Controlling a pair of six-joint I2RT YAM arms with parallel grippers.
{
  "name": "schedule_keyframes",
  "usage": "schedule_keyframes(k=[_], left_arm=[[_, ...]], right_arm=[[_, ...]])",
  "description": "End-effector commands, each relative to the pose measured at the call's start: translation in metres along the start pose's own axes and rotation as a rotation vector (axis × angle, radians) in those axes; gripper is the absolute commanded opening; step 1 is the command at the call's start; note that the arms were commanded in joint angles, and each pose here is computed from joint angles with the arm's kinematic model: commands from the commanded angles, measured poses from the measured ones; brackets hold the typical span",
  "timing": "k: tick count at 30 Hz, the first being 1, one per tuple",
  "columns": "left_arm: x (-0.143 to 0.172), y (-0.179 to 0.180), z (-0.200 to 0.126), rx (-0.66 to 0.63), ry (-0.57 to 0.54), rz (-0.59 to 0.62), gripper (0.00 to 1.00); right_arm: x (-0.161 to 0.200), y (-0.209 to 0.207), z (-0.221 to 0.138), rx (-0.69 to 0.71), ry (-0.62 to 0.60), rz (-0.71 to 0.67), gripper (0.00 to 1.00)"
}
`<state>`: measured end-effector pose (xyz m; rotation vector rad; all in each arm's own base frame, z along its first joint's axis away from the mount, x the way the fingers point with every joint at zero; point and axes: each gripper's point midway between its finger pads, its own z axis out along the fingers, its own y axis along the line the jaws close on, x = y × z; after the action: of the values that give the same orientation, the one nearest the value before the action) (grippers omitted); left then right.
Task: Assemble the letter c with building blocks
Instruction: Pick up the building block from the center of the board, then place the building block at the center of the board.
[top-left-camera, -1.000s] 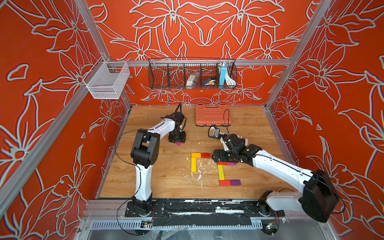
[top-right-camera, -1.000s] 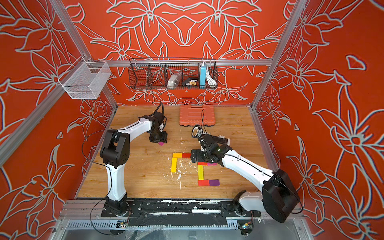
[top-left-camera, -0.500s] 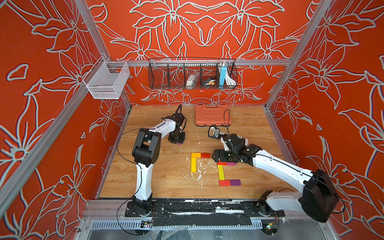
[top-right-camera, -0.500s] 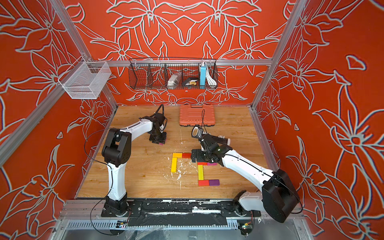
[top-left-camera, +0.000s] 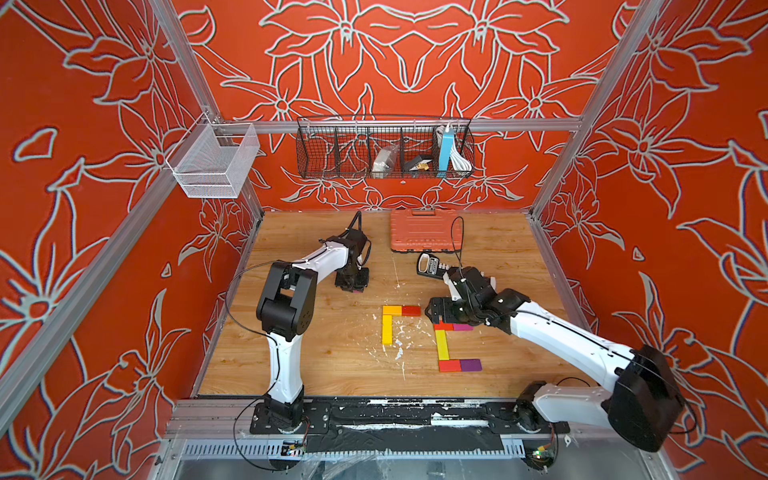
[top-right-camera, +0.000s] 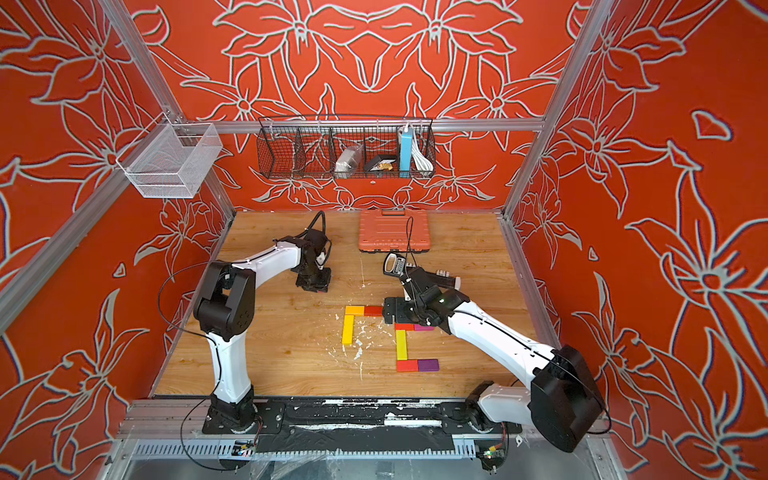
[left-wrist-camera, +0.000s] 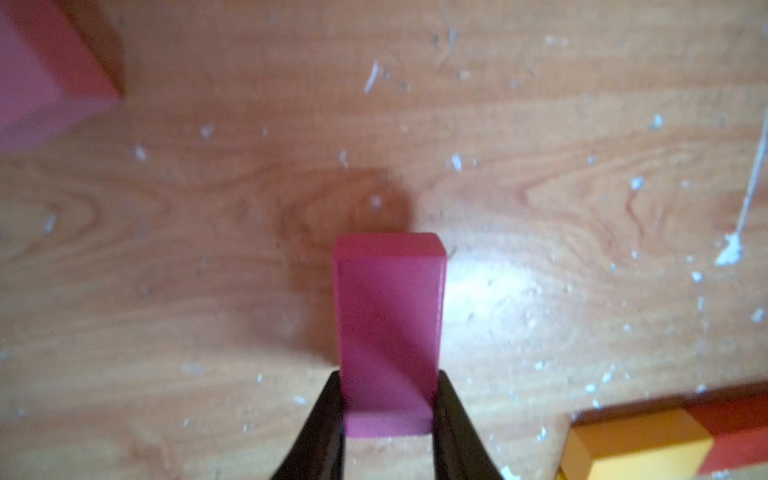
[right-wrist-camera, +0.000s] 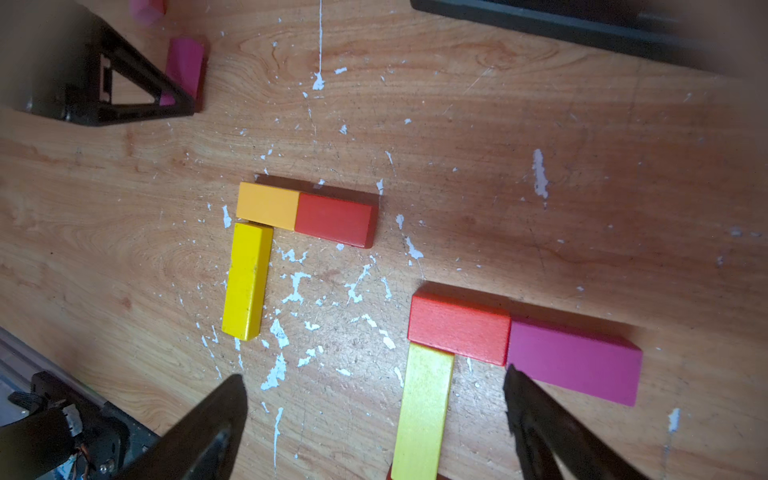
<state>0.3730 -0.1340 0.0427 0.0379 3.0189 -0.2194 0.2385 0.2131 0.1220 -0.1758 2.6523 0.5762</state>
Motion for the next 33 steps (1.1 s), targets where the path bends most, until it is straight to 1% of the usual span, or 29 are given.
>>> schedule_keyframes(k=[1,9,14,16,19,22,24,27,33], left_arm=[[0.027,-0.022,-0.031,0.043,-0.025,0.044,0.27],[0.120,-0.062,-0.058,0.085,-0.041,0.189,0.27],[0.163,-0.080,-0.061,0.131,-0.058,0.256,0.27],[0.174,-0.088,-0.060,0.165,-0.060,0.266,0.27],[0.188,-0.102,-0.054,0.201,-0.054,0.310,0.27],[0.200,-0.116,-0.043,0.196,-0.031,0.393,0.27],[0.208,-0.122,-0.033,0.176,-0.014,0.452,0.27],[0.219,-0.127,-0.020,0.148,0.010,0.508,0.27],[0.227,-0.130,0.002,0.145,0.050,0.528,0.27]], right_arm=[[0.011,-0.007,-0.008,0.005,0.014,0.010,0.98],[0.027,-0.010,-0.026,-0.018,0.022,0.023,0.99],[0.029,-0.008,-0.045,-0.027,0.014,0.020,0.99],[0.030,-0.009,-0.052,-0.015,0.021,0.012,0.97],[0.029,-0.011,-0.063,0.008,0.033,-0.007,0.98],[0.027,-0.010,-0.068,0.015,0.037,-0.032,0.98],[0.027,-0.008,-0.066,0.008,0.045,-0.042,0.98],[0.029,-0.007,-0.061,-0.004,0.058,-0.039,0.98],[0.039,-0.014,-0.049,0.003,0.067,-0.014,0.98]])
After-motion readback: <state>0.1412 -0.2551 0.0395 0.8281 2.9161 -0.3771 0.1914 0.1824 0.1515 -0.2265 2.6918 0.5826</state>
